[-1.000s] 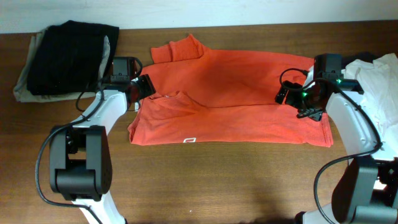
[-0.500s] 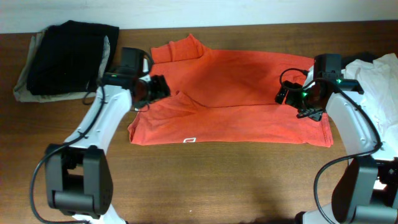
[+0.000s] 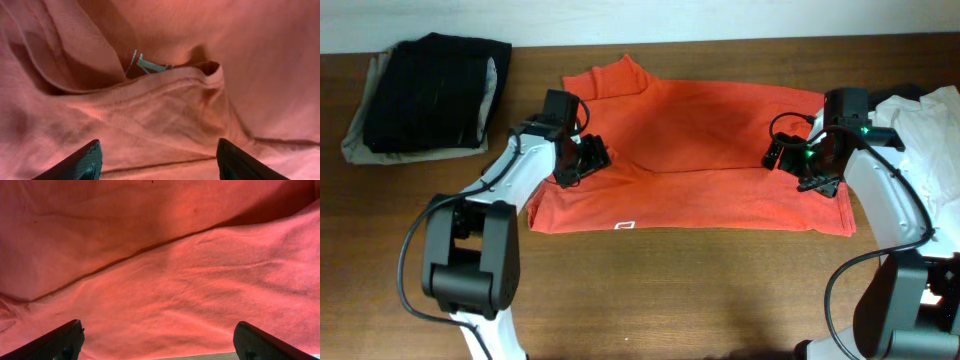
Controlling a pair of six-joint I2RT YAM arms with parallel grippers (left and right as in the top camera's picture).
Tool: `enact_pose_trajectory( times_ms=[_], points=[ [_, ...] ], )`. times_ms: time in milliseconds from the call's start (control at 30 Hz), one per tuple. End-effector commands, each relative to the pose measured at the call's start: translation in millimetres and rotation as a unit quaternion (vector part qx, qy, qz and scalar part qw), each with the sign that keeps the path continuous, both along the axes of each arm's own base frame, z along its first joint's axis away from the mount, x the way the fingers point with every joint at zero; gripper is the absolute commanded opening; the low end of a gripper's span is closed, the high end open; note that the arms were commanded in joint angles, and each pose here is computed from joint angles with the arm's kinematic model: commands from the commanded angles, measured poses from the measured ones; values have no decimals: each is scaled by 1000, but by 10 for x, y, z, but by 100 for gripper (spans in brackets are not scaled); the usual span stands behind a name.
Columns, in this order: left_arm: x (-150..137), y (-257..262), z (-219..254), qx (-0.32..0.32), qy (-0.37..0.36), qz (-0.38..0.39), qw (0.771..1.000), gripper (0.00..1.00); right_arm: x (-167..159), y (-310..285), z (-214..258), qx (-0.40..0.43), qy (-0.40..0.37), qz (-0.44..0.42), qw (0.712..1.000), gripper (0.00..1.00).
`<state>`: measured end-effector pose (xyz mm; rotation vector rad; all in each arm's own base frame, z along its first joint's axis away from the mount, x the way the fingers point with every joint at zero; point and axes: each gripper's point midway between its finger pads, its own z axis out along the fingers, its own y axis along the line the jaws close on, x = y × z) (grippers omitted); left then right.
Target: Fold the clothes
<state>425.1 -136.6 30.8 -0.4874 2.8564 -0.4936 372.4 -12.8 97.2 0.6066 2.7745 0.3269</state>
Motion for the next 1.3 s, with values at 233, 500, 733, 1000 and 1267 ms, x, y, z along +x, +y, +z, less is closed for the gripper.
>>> enact_pose_trajectory(
  times_ms=[233, 500, 733, 1000, 1267],
  points=[
    [202, -9, -90, -3, -29, 11, 1000, 72, 33, -11, 6, -11, -3, 4, 1000, 99],
    [292, -29, -94, -8, -46, 11, 999, 67, 36, -11, 6, -11, -3, 4, 1000, 99],
    [362, -38, -68, -9, -62, 11, 998, 43, 35, -11, 6, -11, -3, 4, 1000, 99],
    [342, -124, -31, -30, -62, -10, 998, 37, 35, -15, 5, -12, -3, 3, 1000, 99],
    [188, -43, 432, -1, -73, -49, 996, 52, 32, -49, 0, -22, -2, 2, 1000, 99]
  ],
)
